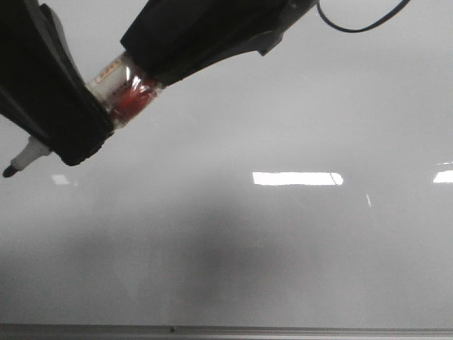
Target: Write number 9 on whiteboard
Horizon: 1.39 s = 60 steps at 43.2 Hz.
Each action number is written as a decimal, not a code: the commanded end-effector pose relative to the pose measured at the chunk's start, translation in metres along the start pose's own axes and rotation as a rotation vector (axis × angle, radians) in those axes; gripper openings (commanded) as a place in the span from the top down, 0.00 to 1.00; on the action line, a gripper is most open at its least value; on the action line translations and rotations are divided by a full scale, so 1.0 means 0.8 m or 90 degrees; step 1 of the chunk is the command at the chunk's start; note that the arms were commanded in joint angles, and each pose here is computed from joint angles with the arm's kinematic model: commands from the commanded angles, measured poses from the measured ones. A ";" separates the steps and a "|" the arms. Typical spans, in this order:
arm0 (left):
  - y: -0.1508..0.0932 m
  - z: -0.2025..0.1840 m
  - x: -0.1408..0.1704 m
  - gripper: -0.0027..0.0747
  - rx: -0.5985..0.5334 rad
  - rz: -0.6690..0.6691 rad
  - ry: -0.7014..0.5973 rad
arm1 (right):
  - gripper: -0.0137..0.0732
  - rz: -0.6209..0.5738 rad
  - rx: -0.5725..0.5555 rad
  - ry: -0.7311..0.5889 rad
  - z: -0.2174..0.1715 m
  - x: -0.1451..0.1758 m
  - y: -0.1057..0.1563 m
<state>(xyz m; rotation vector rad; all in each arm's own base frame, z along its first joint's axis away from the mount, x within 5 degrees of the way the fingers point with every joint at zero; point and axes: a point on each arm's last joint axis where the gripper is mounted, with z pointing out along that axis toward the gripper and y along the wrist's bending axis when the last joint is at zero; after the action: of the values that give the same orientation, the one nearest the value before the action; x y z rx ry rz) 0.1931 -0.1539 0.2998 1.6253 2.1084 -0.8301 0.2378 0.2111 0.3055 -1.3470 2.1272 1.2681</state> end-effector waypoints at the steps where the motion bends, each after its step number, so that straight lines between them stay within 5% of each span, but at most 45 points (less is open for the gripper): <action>1: -0.009 -0.015 -0.020 0.77 -0.017 0.008 -0.075 | 0.92 -0.017 -0.045 -0.058 -0.014 -0.018 0.023; 9: -0.006 -0.016 -0.022 0.24 -0.036 0.007 -0.085 | 0.92 -0.012 -0.033 -0.042 -0.023 -0.012 0.018; 13: -0.004 -0.020 -0.025 0.18 -0.071 0.010 -0.106 | 0.92 0.023 0.010 -0.031 -0.038 0.001 0.007; 20: -0.006 -0.036 -0.030 0.34 -0.136 0.017 -0.147 | 0.92 0.099 0.100 -0.061 -0.076 0.041 -0.013; 28: -0.019 -0.033 -0.015 0.80 -0.133 0.002 -0.157 | 0.92 0.155 0.285 -0.201 -0.113 0.066 -0.031; 33: -0.025 -0.022 0.004 0.99 -0.140 -0.031 -0.171 | 0.92 0.130 0.306 -0.255 -0.113 0.059 -0.031; 45: -0.053 -0.023 0.050 0.99 -0.245 -0.054 -0.245 | 0.92 0.124 0.323 -0.395 -0.115 0.035 -0.044; 60: -0.087 -0.036 0.079 0.99 -0.310 -0.046 -0.356 | 0.92 0.159 0.351 -0.395 -0.104 0.033 -0.089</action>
<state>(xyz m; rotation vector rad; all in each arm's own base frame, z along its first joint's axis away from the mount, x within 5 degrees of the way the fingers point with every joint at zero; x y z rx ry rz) 0.1107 -0.1006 0.2877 1.0160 1.8347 -0.6138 0.2952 0.1152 0.2768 -0.4216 2.0824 0.8827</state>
